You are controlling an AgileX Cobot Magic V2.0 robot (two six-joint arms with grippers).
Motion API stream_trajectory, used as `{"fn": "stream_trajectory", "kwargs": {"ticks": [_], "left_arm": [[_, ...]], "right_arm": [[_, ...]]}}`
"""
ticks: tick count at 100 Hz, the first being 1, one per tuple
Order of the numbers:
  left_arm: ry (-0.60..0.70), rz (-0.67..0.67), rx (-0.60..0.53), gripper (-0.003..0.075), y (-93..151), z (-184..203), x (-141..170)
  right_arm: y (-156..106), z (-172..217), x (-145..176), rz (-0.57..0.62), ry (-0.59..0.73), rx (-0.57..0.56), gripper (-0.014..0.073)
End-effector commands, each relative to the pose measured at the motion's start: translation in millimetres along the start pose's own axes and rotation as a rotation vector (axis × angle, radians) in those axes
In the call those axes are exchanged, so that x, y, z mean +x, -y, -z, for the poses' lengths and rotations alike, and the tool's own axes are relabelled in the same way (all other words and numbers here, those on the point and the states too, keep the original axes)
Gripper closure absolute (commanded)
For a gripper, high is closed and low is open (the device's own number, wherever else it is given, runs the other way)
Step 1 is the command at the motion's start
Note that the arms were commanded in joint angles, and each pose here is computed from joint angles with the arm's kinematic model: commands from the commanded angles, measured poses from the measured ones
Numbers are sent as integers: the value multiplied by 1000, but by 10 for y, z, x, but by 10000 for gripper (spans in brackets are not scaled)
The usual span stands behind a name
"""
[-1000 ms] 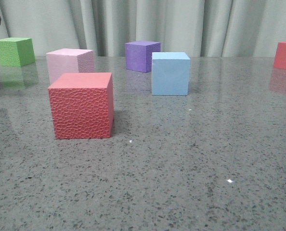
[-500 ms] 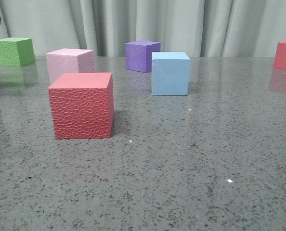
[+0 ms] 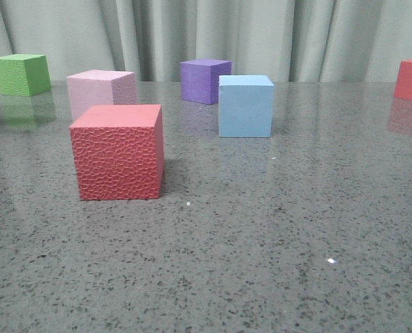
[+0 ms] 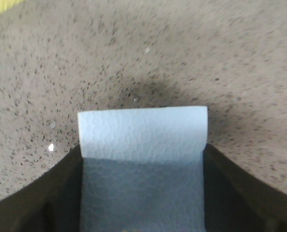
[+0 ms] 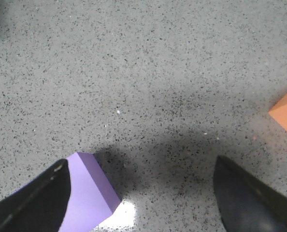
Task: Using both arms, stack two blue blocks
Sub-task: 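Lift the second light blue cube with the left gripper over the placed cube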
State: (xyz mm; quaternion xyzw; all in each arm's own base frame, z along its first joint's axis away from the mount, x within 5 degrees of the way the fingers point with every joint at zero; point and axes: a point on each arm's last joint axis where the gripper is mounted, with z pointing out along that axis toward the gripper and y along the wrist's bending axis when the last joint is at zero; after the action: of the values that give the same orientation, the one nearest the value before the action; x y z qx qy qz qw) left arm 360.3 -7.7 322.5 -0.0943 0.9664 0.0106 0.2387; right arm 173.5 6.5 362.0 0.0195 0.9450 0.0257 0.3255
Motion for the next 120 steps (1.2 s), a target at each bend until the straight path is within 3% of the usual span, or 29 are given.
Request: {"fn": "stream_trajectory", "kwargs": {"ticks": [1, 43, 74, 120], "left_arm": [[109, -28, 63, 470, 57, 430, -134], [183, -101, 174, 470, 145, 920, -305], [180, -196, 380, 470, 350, 975, -269], [254, -492, 473, 470, 948, 1093, -94]], "right_arm": [[6, 97, -80, 3, 88, -1, -5], [6, 97, -80, 3, 88, -1, -5], [6, 97, -80, 3, 88, -1, -5], [6, 97, -80, 3, 88, -1, -5]]}}
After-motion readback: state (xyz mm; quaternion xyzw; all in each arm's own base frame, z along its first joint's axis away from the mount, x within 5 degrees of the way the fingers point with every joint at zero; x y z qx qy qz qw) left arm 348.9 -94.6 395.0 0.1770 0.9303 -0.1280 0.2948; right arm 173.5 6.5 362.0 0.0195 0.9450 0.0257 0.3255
